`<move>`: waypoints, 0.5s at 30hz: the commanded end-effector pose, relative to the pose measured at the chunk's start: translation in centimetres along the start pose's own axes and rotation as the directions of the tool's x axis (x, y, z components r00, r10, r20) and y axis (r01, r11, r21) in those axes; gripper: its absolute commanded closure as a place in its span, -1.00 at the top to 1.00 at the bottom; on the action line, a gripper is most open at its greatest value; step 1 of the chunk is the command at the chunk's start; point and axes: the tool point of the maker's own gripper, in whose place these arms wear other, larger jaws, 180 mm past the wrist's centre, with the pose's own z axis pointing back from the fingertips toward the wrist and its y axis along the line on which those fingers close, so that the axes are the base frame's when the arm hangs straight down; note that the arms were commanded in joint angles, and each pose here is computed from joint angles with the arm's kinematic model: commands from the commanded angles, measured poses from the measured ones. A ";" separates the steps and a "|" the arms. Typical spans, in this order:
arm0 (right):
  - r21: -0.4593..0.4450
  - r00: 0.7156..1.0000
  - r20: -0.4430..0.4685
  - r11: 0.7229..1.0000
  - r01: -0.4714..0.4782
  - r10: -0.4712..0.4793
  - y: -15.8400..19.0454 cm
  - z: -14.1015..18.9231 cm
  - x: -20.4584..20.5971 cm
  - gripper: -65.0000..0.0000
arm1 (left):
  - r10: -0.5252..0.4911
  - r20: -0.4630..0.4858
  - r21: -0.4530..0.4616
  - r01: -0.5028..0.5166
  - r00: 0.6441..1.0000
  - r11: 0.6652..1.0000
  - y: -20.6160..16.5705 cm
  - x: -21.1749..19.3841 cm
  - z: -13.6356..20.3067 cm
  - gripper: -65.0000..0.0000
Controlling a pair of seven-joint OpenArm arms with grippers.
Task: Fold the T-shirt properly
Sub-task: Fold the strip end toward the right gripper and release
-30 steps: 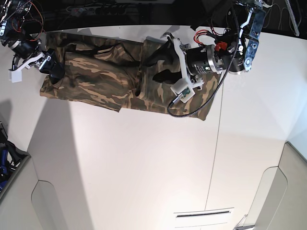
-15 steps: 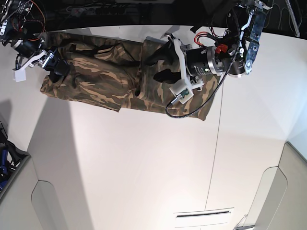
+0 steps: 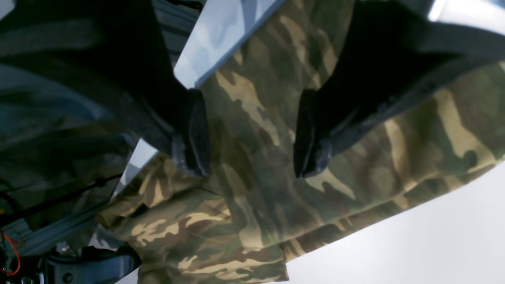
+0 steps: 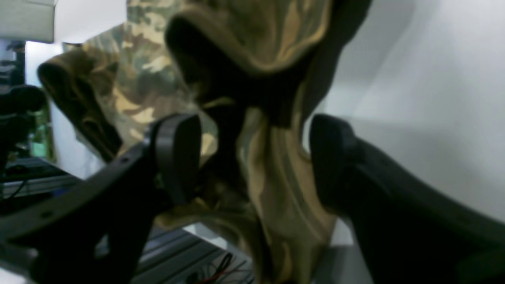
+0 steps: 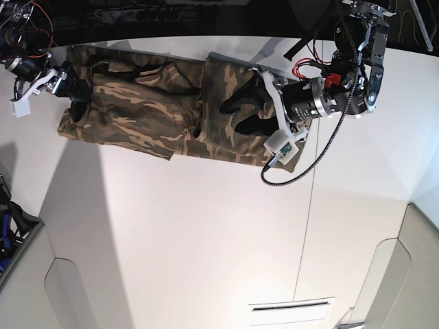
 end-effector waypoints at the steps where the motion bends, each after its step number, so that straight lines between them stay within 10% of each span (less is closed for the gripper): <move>1: 0.009 1.000 0.024 1.000 -0.017 0.017 0.2 0.4 1.0 0.32 | -0.017 0.047 -0.016 0.018 0.999 1.000 -0.3 1.3 0.2 0.13; 15: 0.058 0.999 0.041 0.998 -0.014 0.011 1.4 -0.3 1.2 0.32 | -0.017 0.049 -0.015 0.018 0.999 1.000 -0.3 1.4 0.2 0.13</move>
